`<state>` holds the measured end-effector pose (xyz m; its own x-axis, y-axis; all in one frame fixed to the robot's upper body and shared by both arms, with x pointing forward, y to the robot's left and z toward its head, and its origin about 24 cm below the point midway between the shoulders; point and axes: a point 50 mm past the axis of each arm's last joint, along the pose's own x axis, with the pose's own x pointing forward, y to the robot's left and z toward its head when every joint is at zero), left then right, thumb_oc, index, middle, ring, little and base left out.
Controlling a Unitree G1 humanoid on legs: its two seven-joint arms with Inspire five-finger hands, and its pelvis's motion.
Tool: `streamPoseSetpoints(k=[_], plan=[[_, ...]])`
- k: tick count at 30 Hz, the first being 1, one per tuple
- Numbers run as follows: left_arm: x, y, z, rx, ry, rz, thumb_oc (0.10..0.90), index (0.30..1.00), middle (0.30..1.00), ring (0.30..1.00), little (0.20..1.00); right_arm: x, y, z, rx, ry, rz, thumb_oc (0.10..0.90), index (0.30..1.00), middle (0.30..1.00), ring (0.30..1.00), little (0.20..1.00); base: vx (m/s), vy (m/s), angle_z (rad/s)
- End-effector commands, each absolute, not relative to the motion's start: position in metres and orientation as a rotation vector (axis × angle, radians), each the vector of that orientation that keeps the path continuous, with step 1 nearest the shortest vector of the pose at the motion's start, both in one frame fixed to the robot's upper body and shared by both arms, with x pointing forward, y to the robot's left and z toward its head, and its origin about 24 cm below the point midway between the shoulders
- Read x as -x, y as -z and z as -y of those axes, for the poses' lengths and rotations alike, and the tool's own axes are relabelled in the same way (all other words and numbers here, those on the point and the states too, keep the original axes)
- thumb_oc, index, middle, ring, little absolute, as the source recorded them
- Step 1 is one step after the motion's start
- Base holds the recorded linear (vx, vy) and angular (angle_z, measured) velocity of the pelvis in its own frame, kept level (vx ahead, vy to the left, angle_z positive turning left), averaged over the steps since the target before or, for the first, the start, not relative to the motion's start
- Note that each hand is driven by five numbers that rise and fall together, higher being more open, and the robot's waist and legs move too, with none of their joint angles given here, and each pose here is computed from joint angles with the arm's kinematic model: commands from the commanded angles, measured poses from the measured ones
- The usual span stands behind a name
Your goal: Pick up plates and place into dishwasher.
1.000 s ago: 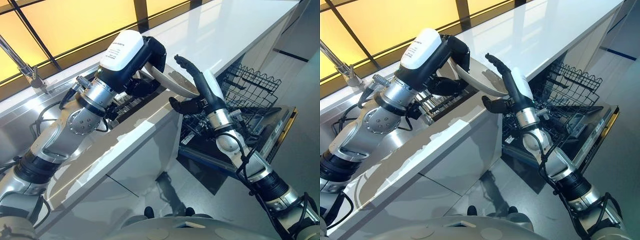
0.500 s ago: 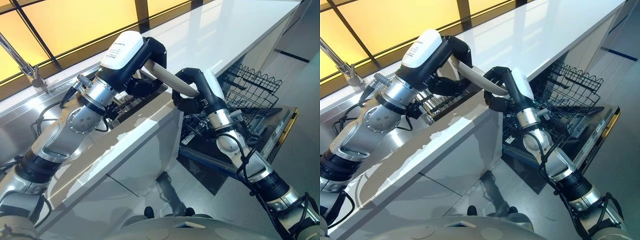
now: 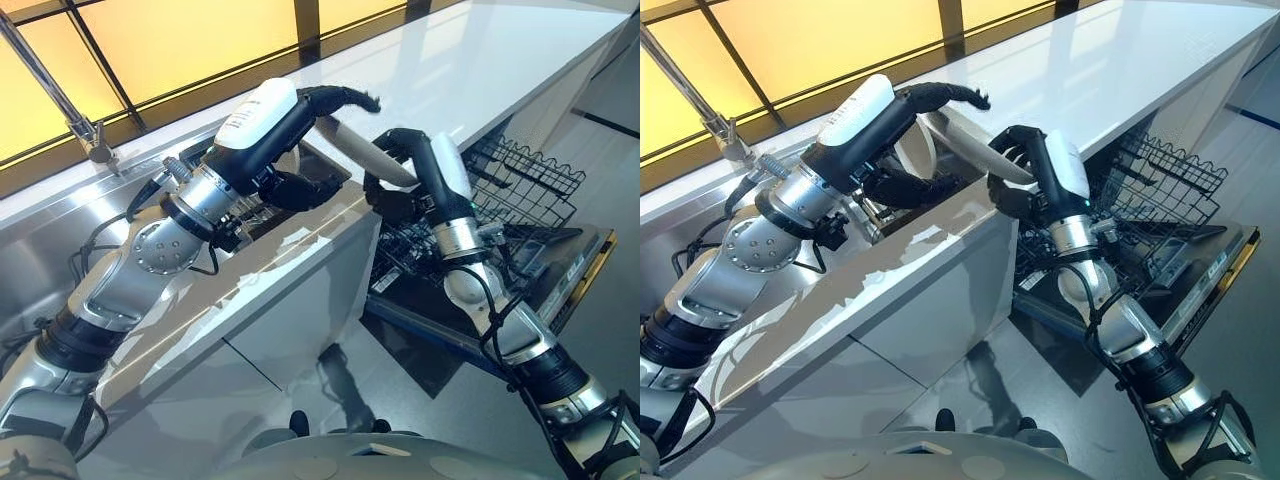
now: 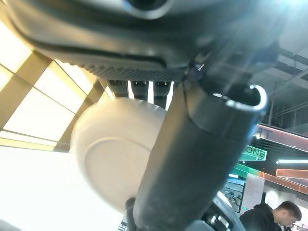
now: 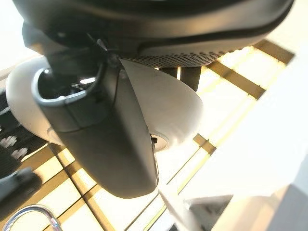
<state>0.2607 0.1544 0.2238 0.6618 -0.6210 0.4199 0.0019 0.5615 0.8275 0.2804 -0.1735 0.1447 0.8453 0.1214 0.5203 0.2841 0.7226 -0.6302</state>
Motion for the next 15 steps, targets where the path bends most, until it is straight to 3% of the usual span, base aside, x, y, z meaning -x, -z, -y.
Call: streamPoseSetpoints(k=[1,15], plan=[[-0.269,-0.238,-0.197,-0.913,0.209,0.744,0.800,0.900,0.900,0.900,0.900,-0.279,-0.222,0.227,0.680,0.530,0.882,0.100,0.300,0.300,0.300,0.200,0.04,-0.006,0.06],[-0.269,-0.242,-0.282,-0.988,-0.133,0.600,0.800,0.900,0.900,0.900,0.900,-0.268,-0.224,0.341,0.869,0.945,0.618,0.100,0.300,0.300,0.300,0.200,0.05,-0.003,0.12]])
